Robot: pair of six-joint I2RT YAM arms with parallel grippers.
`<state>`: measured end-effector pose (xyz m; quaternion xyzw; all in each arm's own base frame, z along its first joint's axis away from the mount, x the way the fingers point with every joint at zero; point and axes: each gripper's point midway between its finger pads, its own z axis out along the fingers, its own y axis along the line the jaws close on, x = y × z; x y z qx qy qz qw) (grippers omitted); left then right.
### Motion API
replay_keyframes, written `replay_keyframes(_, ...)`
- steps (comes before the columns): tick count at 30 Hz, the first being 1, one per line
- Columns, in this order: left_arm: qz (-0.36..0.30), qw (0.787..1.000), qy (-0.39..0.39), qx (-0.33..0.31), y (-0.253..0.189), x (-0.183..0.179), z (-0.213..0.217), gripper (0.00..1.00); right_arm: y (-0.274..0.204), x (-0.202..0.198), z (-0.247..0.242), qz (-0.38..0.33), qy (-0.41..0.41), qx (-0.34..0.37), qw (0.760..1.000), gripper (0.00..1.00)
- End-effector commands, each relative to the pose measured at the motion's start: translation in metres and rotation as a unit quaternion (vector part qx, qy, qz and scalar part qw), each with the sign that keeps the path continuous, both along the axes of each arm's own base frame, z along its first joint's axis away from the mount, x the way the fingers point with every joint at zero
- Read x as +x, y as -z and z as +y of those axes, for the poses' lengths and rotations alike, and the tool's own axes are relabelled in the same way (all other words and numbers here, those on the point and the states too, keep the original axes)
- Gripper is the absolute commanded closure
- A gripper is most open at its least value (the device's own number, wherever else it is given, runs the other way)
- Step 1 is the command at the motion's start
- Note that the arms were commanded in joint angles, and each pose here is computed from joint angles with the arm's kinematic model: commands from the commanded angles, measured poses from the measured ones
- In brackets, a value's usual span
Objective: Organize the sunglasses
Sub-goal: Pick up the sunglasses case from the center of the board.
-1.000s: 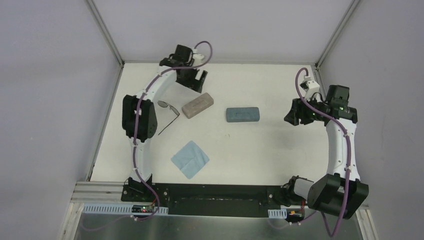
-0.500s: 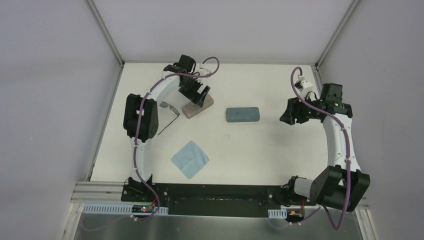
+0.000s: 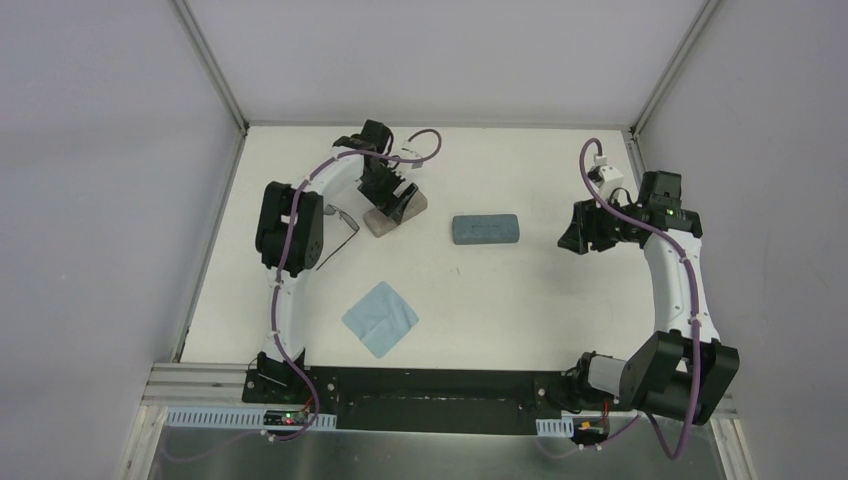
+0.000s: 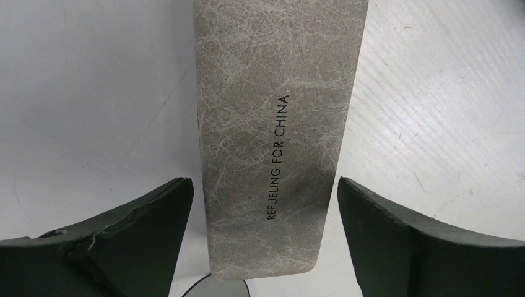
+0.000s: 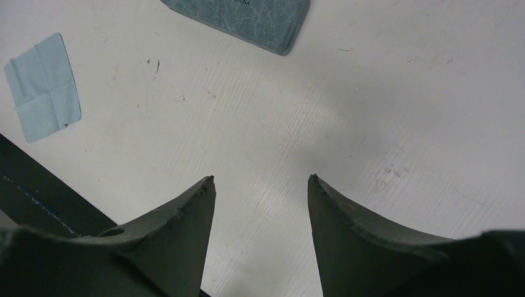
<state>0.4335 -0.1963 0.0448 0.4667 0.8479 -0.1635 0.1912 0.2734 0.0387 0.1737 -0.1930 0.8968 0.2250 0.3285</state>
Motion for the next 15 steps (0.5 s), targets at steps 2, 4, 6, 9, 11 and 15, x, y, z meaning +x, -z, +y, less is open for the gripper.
replay_keyframes(2,-0.036,0.999,0.026,-0.002,-0.0120,0.0124,-0.0057,0.16,-0.0140,0.0069,0.0022,-0.037,-0.012,-0.001,0.999,0.41)
replay_keyframes(4,-0.036,0.999,0.028,0.002,-0.0098,0.0120,-0.0057,0.22,-0.0137,0.0073,0.0021,-0.036,-0.012,-0.001,0.999,0.41)
replay_keyframes(6,-0.036,0.999,0.029,0.011,-0.0068,0.0111,-0.0055,0.24,-0.0133,0.0072,0.0022,-0.035,-0.012,0.000,0.999,0.41)
replay_keyframes(9,-0.040,0.998,0.030,0.025,-0.0042,0.0094,-0.0049,0.23,-0.0130,0.0070,0.0021,-0.033,-0.011,0.000,0.999,0.41)
replay_keyframes(11,-0.047,0.998,0.032,0.028,-0.0045,0.0088,-0.0061,0.22,-0.0137,0.0076,0.0020,-0.034,-0.012,0.000,0.999,0.41)
replay_keyframes(15,-0.062,0.997,0.036,0.033,-0.0071,0.0102,-0.0097,0.22,-0.0139,0.0079,0.0023,-0.033,-0.012,0.001,0.999,0.41)
